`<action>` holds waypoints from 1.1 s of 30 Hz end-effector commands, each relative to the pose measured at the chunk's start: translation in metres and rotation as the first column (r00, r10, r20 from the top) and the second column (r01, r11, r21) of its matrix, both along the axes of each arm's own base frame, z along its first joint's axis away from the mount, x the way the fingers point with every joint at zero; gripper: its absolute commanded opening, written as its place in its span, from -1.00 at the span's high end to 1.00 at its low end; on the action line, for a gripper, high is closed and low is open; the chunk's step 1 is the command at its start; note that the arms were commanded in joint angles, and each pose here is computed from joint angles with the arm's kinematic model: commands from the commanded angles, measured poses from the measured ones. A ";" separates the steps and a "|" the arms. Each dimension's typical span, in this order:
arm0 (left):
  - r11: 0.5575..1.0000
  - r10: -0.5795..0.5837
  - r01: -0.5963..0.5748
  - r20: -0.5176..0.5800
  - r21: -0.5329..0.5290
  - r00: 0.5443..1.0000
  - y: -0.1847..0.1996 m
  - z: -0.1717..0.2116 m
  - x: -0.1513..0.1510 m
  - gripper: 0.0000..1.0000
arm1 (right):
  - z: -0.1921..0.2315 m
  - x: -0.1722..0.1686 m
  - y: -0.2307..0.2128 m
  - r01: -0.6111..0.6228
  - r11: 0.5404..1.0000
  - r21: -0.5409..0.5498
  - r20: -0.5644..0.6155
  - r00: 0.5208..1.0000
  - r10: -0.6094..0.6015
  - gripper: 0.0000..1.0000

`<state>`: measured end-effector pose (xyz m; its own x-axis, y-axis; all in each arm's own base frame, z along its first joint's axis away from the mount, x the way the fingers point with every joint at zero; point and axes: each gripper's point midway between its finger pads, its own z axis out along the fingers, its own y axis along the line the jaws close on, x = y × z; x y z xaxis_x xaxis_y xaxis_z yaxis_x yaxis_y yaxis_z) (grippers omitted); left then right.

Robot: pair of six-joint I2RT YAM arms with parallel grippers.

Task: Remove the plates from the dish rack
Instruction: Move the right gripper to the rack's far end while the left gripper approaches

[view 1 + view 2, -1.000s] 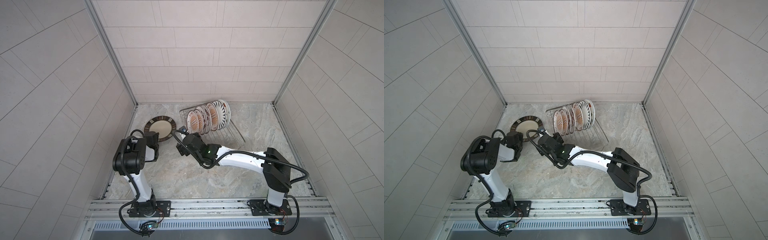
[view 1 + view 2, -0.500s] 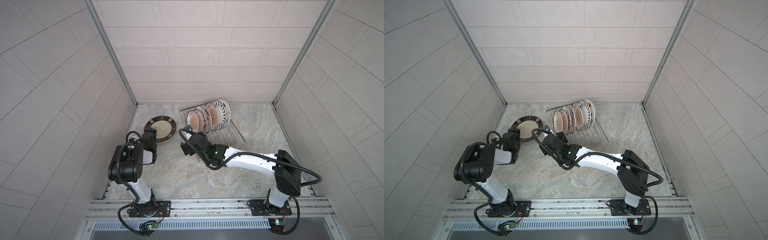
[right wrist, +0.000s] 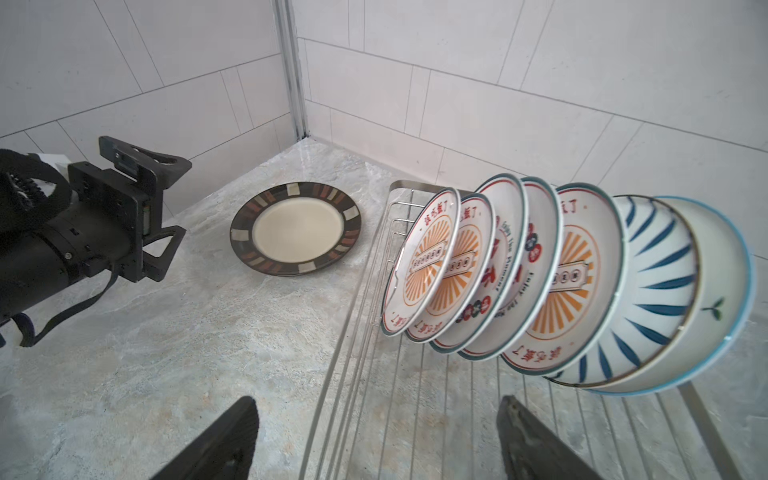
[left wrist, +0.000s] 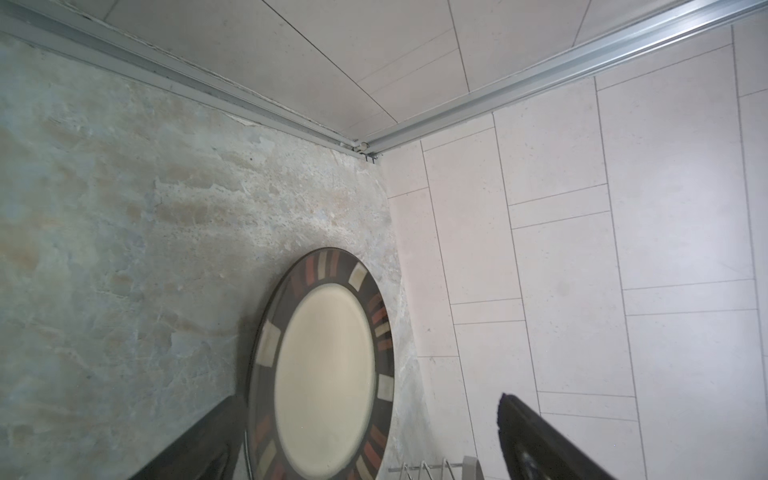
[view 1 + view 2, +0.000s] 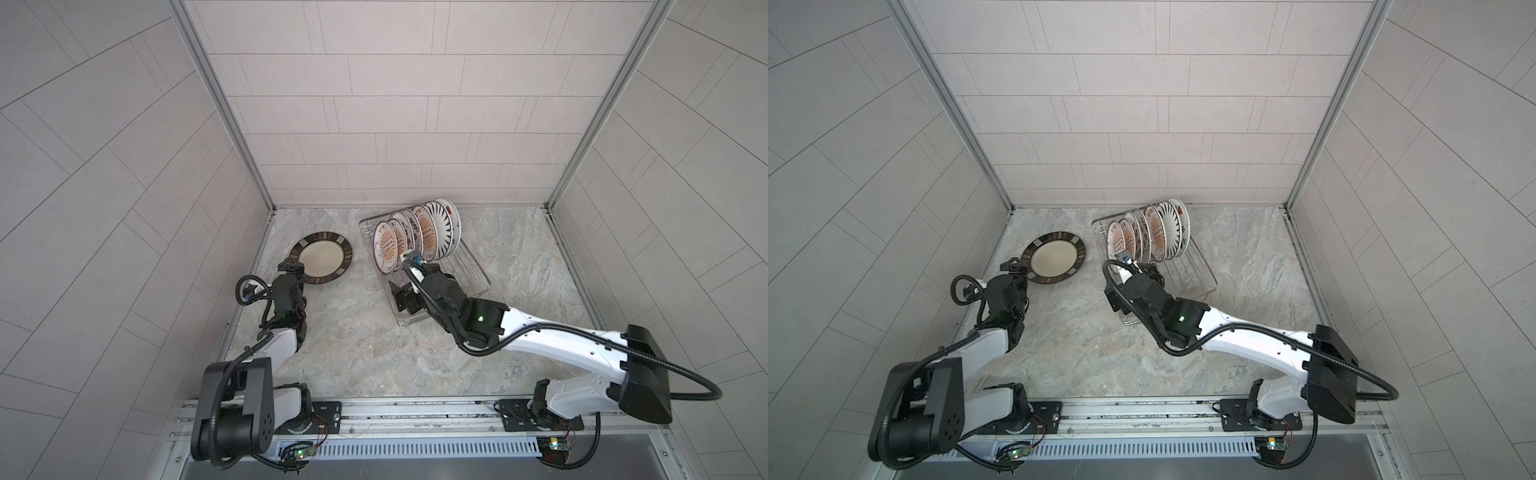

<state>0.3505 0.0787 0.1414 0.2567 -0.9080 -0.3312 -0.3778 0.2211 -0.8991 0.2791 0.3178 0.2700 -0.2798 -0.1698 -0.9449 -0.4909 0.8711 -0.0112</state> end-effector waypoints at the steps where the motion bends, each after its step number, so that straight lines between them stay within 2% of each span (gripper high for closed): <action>1: 0.999 -0.051 0.051 -0.027 -0.008 0.998 -0.011 -0.007 -0.010 -1.00 | 0.023 -0.003 -0.027 0.062 0.998 0.029 0.069 0.996 -0.063 -0.85; 5: 0.992 -0.126 0.126 0.032 -0.020 0.992 -0.030 0.005 -0.016 -1.00 | 0.036 -0.002 -0.076 0.165 0.985 0.052 0.116 0.979 -0.170 -0.89; 9: 0.981 -0.194 0.191 0.076 0.042 0.978 -0.053 0.031 -0.021 -1.00 | 0.040 0.000 -0.119 0.203 0.971 0.123 0.115 0.969 -0.217 -0.95; 10: 0.978 -0.202 0.197 0.076 0.069 0.976 -0.057 0.037 -0.025 -1.00 | 0.042 0.002 -0.136 0.245 0.957 0.153 0.109 0.959 -0.263 -0.98; 13: 0.959 -0.254 0.240 0.085 0.148 0.964 -0.076 0.055 -0.033 -1.00 | 0.040 0.011 -0.189 0.398 0.878 0.266 0.035 0.906 -0.422 -0.99; 15: 0.934 -0.325 0.307 0.075 0.182 0.943 -0.093 0.058 -0.034 -1.00 | 0.039 0.015 -0.209 0.433 0.842 0.322 0.013 0.887 -0.462 -0.99; 17: 0.898 -0.413 0.377 0.140 0.226 0.900 -0.115 0.088 -0.036 -1.00 | 0.038 0.019 -0.220 0.448 0.826 0.341 0.004 0.879 -0.478 -0.99; 20: 0.837 -0.512 0.448 0.161 0.313 0.843 -0.141 0.108 -0.042 -1.00 | 0.036 0.027 -0.220 0.443 0.834 0.328 -0.010 0.885 -0.466 -0.99; 25: 0.746 -0.605 0.477 0.174 0.465 0.777 -0.172 0.128 -0.057 -1.00 | 0.032 0.048 -0.205 0.441 0.853 0.278 -0.064 0.895 -0.442 -0.99; 29: 0.705 -0.660 0.500 0.209 0.503 0.722 -0.187 0.136 -0.063 -1.00 | 0.032 0.063 -0.183 0.376 0.899 0.226 -0.064 0.926 -0.371 -0.99; 32: 0.650 -0.709 0.523 0.192 0.551 0.679 -0.198 0.140 -0.066 -1.00 | 0.033 0.072 -0.175 0.356 0.911 0.206 -0.061 0.934 -0.351 -0.99; 33: 0.645 -0.713 0.528 0.186 0.552 0.676 -0.200 0.140 -0.065 -1.00 | 0.033 0.074 -0.171 0.339 0.919 0.201 -0.059 0.941 -0.334 -0.99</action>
<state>0.2888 -0.1126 0.2638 -0.1626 -0.7188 -0.6759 0.2433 0.6347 -0.7335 0.3503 0.1374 0.2919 -0.3203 0.1602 -0.9337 -0.1097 0.9727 0.2046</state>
